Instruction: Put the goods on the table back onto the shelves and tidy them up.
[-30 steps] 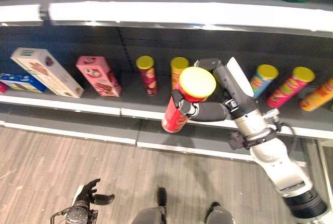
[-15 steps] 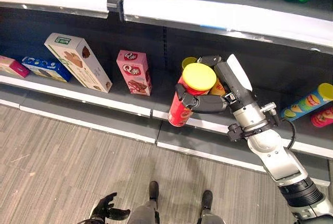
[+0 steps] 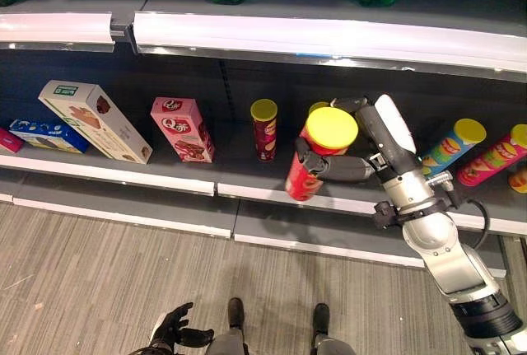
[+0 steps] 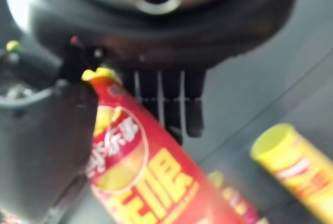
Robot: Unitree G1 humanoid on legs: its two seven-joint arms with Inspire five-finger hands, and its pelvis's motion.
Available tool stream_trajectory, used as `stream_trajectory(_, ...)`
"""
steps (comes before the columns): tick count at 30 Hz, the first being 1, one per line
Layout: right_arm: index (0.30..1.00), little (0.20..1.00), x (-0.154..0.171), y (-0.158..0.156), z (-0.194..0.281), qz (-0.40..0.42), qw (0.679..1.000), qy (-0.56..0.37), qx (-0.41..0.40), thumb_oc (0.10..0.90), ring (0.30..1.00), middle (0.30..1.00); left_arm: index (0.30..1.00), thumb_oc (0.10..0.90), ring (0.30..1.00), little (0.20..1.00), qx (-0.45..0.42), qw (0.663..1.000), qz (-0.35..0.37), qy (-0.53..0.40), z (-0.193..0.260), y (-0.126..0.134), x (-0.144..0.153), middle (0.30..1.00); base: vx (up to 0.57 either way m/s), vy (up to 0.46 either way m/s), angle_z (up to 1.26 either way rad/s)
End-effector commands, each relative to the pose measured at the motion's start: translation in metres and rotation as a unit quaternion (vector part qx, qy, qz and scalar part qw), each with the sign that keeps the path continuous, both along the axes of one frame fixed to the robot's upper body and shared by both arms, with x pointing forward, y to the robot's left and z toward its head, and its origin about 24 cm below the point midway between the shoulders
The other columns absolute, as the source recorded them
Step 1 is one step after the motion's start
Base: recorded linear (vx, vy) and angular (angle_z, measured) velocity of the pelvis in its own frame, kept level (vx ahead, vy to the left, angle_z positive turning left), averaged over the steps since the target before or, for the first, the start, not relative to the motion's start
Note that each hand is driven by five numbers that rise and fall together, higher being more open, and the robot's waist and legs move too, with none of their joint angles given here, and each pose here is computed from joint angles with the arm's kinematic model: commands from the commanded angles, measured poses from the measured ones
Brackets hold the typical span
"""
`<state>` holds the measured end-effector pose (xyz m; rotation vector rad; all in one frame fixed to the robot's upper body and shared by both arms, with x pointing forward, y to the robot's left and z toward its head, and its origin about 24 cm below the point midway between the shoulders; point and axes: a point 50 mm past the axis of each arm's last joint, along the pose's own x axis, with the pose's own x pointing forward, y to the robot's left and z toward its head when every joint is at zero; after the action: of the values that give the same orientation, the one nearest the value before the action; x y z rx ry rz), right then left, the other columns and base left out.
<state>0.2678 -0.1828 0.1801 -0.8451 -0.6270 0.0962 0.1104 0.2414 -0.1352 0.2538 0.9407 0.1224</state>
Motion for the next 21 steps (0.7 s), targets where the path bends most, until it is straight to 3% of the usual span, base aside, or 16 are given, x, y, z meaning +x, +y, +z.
stream_trajectory(1,0.300,0.300,-0.017,0.001,0.059,-0.014,0.981,-0.194,0.002,0.400,0.300,0.300,0.900,0.800,0.900,0.900,0.046,0.999,-0.016,0.005,0.003,0.016,-0.004,0.900,0.00,0.000,0.00)
stream_trajectory(13,0.300,0.300,0.001,-0.046,0.067,-0.218,0.935,-0.279,-0.029,0.400,0.300,0.300,0.900,0.800,0.900,0.900,0.062,0.997,-0.043,-0.030,0.010,0.012,0.011,0.900,-0.06,-0.003,0.01)
stream_trajectory(21,0.300,0.300,0.014,-0.069,0.077,-0.301,0.903,-0.307,-0.006,0.400,0.300,0.300,0.900,0.800,0.900,0.900,0.056,0.994,-0.048,-0.077,0.021,0.007,0.031,0.900,-0.05,0.006,0.03)
